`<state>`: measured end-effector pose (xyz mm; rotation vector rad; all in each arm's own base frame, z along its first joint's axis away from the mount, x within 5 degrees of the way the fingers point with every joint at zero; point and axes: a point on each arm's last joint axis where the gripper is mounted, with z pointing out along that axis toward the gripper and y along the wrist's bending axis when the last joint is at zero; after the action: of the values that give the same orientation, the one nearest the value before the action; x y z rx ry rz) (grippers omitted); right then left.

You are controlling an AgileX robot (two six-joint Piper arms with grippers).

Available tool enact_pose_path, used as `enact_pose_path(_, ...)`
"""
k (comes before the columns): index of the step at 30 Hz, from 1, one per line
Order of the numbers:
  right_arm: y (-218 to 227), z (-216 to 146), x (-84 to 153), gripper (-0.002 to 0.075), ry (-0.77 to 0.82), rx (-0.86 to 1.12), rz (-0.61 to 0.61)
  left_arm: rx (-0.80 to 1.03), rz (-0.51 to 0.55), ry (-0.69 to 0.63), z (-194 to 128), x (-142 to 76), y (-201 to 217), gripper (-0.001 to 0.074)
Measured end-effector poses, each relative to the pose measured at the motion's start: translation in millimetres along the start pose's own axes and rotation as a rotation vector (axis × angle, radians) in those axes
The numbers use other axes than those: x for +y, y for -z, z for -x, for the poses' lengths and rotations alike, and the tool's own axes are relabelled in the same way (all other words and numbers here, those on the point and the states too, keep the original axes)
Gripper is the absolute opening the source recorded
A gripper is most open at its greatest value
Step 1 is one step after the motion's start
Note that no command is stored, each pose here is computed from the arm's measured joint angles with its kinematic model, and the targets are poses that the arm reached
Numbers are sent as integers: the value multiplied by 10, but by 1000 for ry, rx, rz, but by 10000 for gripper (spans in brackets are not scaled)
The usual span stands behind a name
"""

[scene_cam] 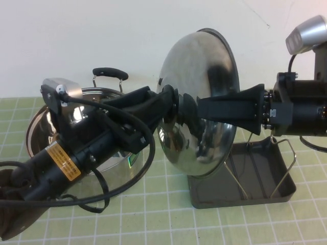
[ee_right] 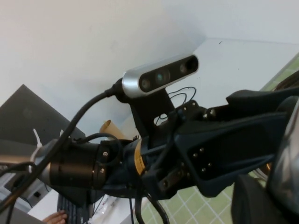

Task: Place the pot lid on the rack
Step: Hand over the pot lid, then place the pot lid on the pot rack

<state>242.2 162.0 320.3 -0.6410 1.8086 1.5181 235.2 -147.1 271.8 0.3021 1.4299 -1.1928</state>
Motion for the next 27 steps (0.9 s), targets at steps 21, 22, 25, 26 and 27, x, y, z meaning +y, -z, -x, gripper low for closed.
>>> enact_pose_path(21,378,68,337,45,409,70,-373,84,230,-377,778,0,884,47)
enact_pose_path(22,386,54,319,45,416,92,-391,103,262,-379,780,11,913,31)
enact_pose_path(25,368,15,223,45,415,146,-416,173,315,-362,738,43,955,9)
enact_pose_path(26,353,3,179,45,406,160,-419,191,322,-361,724,53,962,7)
enact_pose_path(27,335,-11,129,45,393,174,-423,212,323,-358,706,56,966,5)
